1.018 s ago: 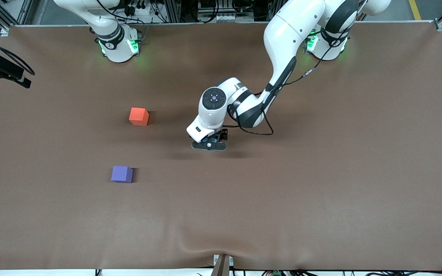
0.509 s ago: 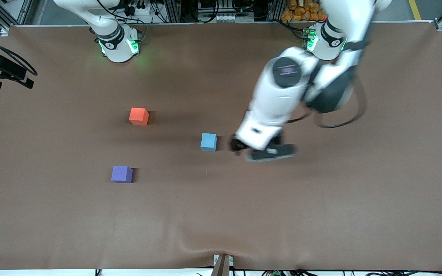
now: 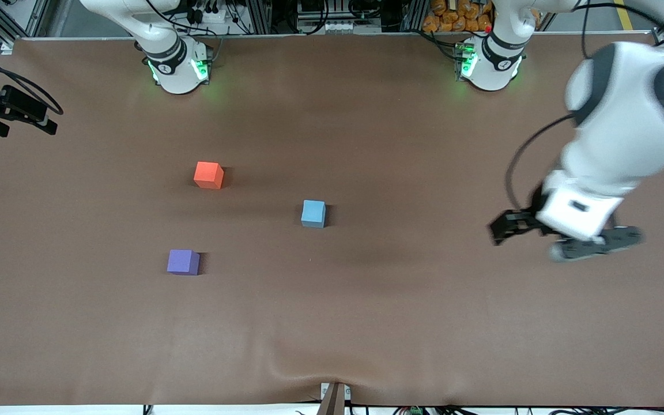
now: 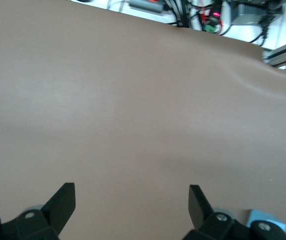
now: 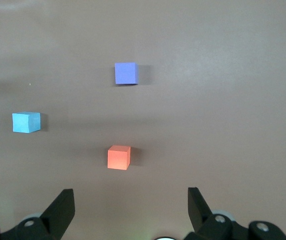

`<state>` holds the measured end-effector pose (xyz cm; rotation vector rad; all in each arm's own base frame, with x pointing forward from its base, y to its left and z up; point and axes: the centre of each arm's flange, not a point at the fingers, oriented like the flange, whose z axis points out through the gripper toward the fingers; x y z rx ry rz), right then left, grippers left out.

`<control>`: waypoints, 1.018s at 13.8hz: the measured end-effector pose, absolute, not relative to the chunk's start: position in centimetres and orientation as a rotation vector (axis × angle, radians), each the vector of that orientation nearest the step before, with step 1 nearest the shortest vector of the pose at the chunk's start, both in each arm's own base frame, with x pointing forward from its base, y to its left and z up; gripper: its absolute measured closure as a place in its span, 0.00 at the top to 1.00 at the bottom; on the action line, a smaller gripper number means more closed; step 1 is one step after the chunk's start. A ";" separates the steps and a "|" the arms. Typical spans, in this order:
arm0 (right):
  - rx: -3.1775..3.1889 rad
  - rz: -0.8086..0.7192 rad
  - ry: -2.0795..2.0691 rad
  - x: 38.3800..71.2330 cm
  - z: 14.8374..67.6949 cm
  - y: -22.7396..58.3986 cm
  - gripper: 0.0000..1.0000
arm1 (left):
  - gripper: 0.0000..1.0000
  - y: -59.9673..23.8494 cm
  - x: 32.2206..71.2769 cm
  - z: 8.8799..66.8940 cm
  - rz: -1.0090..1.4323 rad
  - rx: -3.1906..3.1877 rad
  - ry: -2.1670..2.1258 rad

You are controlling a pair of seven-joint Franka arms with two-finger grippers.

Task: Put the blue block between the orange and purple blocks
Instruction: 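Release the blue cube and raise the left gripper away, then move the right gripper to the blue cube while the left gripper retracts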

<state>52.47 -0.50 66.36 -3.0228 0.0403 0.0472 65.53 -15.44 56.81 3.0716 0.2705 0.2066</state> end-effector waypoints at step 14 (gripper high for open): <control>-3.031 0.057 0.139 55.5 61.7 13.1 1.00 | 1.00 -2.7 61.1 62.7 0.095 3.125 0.188</control>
